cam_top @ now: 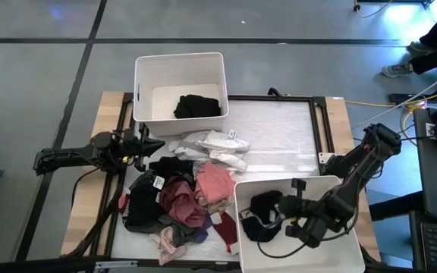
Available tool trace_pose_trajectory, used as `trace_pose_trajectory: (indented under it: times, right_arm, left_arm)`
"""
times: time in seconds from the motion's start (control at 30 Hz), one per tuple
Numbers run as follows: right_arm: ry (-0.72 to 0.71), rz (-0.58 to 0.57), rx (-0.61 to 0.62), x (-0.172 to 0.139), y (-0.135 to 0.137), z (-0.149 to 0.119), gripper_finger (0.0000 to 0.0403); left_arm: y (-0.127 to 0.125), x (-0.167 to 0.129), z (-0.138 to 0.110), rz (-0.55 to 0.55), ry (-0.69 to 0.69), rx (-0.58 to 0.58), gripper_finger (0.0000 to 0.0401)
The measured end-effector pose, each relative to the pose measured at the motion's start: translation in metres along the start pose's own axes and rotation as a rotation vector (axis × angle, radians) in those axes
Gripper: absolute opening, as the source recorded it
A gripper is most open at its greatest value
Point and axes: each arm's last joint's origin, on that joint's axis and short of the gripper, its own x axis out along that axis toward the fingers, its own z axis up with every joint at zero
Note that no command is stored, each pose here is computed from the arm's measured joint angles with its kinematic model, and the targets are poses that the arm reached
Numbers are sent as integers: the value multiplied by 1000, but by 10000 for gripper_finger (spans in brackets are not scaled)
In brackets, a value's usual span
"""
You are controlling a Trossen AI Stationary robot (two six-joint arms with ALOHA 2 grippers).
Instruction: Sort clothes
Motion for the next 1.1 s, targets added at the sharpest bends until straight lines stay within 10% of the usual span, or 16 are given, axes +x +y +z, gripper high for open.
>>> trace_pose_trajectory:
  times: [0.27,0.67,0.83,1.1]
  right_arm:
    - [115,7,56,13,-14,7,24]
    - [313,124,155,-32,-25,39,182]
    - [96,111,33,-65,-31,67,204]
    - [-276,-280,-318,-63,-60,111,206]
  left_arm:
    - [-8,5,11,-58,36,22,1]
    - [-30,46,52,-104,260,92,0]
    - [-41,70,77,-120,403,153,0]
    - [-51,107,90,-147,537,292,0]
